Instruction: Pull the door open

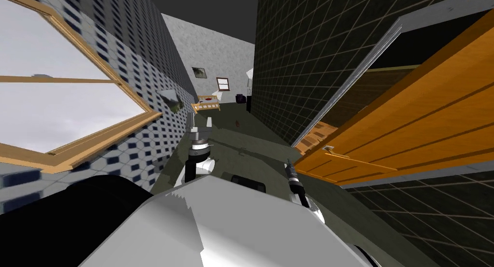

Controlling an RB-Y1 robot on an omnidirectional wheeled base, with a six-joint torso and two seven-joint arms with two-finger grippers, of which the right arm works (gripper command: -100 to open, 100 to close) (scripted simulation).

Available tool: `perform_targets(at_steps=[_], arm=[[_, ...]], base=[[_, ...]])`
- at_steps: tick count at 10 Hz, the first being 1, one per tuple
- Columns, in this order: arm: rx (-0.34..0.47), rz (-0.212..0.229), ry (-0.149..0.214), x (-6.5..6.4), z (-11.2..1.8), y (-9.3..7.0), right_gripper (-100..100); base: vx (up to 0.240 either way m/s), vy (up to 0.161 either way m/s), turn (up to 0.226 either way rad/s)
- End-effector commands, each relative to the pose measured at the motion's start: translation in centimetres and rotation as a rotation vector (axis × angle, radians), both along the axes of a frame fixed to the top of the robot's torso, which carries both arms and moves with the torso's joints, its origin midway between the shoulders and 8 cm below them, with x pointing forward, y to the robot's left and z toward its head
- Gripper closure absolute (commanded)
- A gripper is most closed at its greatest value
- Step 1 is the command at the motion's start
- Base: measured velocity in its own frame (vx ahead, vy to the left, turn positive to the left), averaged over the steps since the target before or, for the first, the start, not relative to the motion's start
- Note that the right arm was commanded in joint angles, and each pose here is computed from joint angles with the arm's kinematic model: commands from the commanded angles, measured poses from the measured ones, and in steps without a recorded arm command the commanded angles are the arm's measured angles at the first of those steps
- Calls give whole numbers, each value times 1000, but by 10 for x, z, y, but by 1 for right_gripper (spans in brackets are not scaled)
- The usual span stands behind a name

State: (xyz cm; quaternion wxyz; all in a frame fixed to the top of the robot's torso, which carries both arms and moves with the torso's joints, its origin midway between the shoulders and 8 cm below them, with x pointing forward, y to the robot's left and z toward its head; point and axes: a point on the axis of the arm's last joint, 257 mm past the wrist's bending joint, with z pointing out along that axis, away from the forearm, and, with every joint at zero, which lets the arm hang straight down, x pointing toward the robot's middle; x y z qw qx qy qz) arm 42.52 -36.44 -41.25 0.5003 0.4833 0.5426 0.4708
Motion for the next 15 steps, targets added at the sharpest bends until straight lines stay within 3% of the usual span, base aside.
perform_targets(at_steps=[1, 9, 15], arm=[[3, 8, -2, 0, 1, 3, -100], [18, 52, -14, 4, 6, 16, -100], [33, 82, -23, 7, 10, 24, -100]], base=[[227, 9, -59], [240, -22, -78], [202, -70, -79]])
